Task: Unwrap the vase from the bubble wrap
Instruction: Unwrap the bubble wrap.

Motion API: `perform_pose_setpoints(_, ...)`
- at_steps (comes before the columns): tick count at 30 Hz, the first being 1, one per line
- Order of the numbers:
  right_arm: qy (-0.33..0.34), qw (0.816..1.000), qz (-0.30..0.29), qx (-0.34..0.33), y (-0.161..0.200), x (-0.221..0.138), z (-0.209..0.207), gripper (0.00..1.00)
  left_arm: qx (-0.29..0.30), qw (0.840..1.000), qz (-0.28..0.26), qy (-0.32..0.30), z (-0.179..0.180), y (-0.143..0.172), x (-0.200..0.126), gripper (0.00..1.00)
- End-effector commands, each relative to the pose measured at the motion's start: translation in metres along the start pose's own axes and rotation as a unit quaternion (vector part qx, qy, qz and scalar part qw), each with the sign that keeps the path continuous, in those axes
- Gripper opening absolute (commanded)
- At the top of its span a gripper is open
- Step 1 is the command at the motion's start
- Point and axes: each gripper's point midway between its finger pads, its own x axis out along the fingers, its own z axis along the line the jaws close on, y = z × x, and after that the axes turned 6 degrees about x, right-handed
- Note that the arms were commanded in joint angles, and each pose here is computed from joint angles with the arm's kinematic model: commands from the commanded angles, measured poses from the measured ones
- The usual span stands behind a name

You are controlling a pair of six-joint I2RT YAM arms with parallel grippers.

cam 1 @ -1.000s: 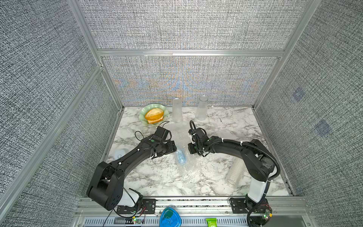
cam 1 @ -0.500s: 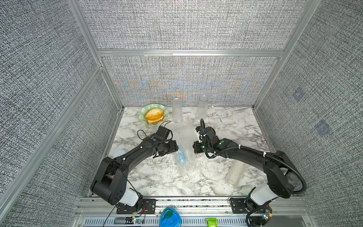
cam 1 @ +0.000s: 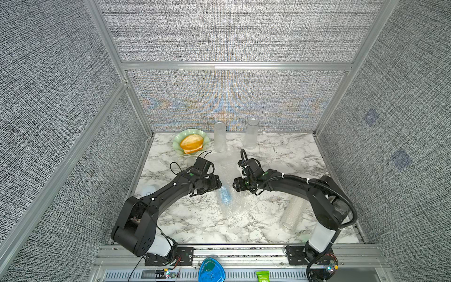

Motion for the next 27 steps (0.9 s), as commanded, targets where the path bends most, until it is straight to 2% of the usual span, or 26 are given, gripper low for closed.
perform_pose_setpoints(1, -0.018, 0.999, 0.028, 0.003, 0.01, 0.009, 0.005, 0.54, -0.002, 1.0, -0.01, -0.003, 0.0, -0.003, -0.003, 0.76)
perform_pose_setpoints(3, -0.037, 0.999, 0.037, 0.01, 0.015, 0.014, 0.011, 0.47, -0.004, 1.0, -0.011, -0.003, 0.001, -0.003, -0.003, 0.76)
perform_pose_setpoints(4, -0.042, 0.998, 0.042, 0.016, 0.018, 0.016, 0.012, 0.39, -0.004, 1.0, -0.01, -0.003, 0.001, -0.003, -0.002, 0.77)
perform_pose_setpoints(7, -0.05, 0.997, 0.051, 0.026, 0.024, 0.021, 0.013, 0.05, -0.006, 1.0, -0.007, 0.0, 0.001, -0.002, 0.001, 0.76)
perform_pose_setpoints(8, -0.054, 0.997, 0.049, 0.028, 0.024, 0.019, 0.014, 0.0, -0.005, 1.0, -0.007, 0.001, 0.001, -0.002, 0.002, 0.76)
perform_pose_setpoints(13, -0.071, 0.996, 0.026, 0.038, 0.015, 0.002, 0.023, 0.0, -0.004, 1.0, -0.008, 0.003, 0.0, -0.002, 0.003, 0.76)
perform_pose_setpoints(17, -0.104, 0.992, 0.007, 0.075, 0.009, -0.011, 0.029, 0.0, -0.002, 1.0, -0.007, 0.006, -0.001, -0.001, 0.004, 0.76)
perform_pose_setpoints(21, -0.159, 0.978, -0.004, 0.131, 0.005, -0.017, 0.034, 0.0, 0.0, 1.0, -0.007, 0.01, -0.001, -0.001, 0.006, 0.76)
perform_pose_setpoints(27, -0.198, 0.958, 0.012, 0.208, 0.018, -0.011, 0.033, 0.0, 0.001, 1.0, -0.005, 0.012, -0.001, 0.0, 0.01, 0.76)
